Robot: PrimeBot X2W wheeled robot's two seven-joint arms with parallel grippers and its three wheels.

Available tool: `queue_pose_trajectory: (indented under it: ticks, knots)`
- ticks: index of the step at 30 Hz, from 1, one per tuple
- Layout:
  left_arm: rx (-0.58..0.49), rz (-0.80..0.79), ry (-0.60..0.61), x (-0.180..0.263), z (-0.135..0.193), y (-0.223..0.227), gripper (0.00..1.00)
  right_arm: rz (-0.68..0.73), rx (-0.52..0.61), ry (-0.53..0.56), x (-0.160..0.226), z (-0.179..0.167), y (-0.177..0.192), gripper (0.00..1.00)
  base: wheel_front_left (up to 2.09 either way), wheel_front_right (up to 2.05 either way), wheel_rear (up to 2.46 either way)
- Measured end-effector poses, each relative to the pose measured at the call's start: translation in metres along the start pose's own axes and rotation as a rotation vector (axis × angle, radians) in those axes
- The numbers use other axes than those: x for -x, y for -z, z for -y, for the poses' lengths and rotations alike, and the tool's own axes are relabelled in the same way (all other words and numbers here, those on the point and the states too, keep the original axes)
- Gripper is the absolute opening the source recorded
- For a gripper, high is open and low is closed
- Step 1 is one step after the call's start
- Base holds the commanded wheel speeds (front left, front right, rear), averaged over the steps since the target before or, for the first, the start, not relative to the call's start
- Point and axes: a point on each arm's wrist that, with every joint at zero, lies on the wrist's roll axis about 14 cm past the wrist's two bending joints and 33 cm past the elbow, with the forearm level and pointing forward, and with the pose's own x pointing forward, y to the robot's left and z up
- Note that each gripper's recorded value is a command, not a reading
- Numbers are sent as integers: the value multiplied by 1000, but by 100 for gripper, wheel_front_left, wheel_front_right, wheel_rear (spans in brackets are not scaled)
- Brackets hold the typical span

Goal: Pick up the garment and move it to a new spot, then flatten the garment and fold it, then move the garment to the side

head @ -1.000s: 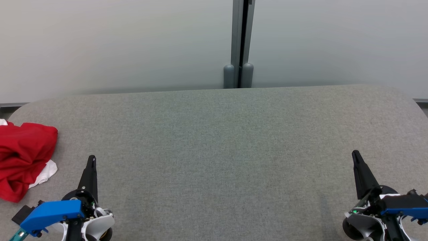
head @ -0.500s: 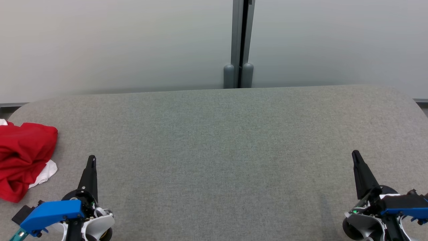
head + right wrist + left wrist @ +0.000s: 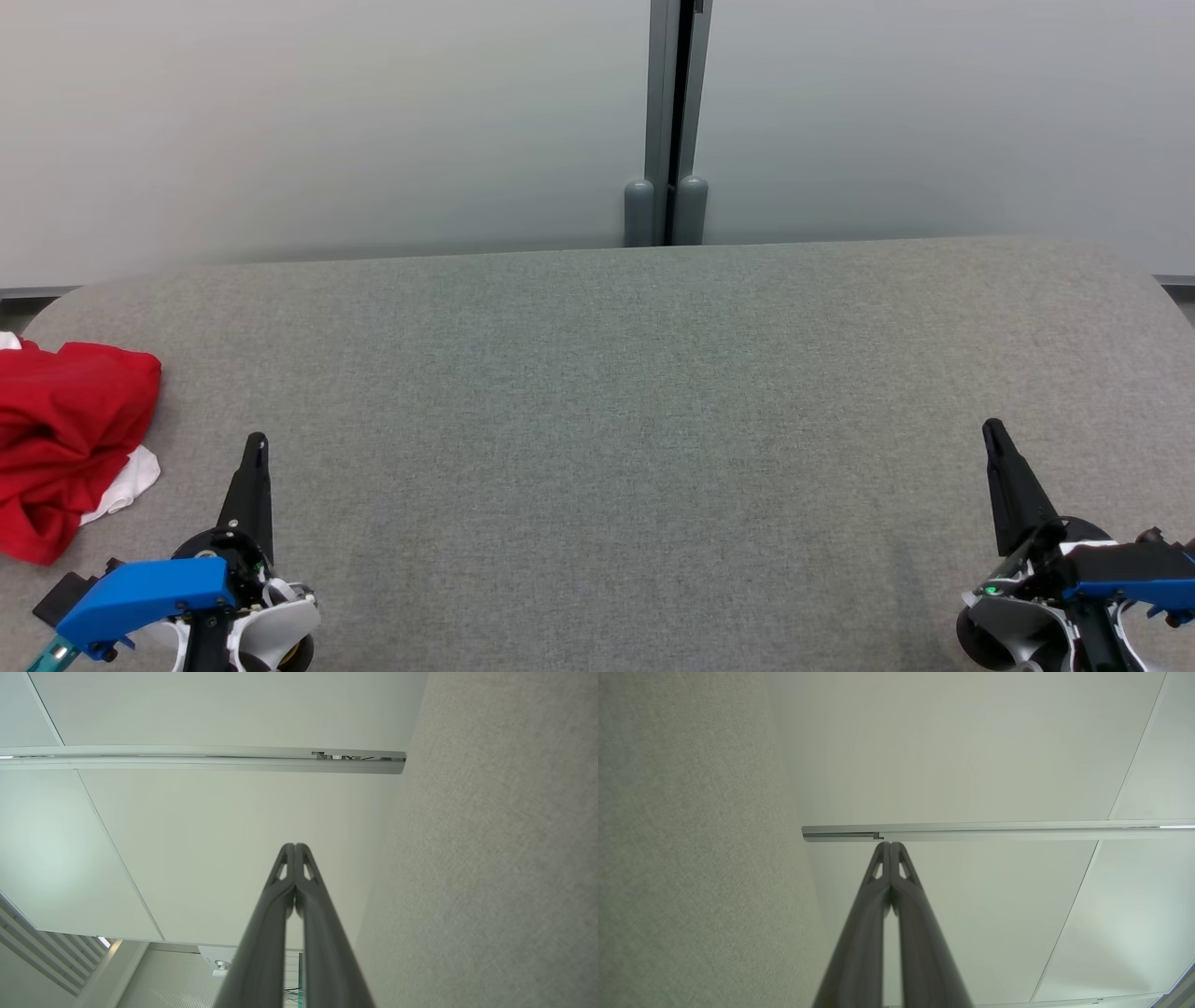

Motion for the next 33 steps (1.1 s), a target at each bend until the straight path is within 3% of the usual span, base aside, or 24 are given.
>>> queue_pose_trajectory:
  ticks: [13,14,19,25,33]
  knots:
    - [0,0,0,0,0,0,0,0,0,0,0,0,0,0,0,0,0]
    - [0,1,-7,1,-2,0,100,0,-1,4,0,1,0,100,0,0,0]
    - [9,8,-94,14,-31,-1,100,-2,-13,66,7,22,4,100,0,0,0]
    - [-29,28,-99,14,-32,-6,100,-6,25,70,7,23,10,100,0,0,0]
    - [-173,31,-106,12,-31,-12,100,-1,185,85,5,26,10,100,0,0,0]
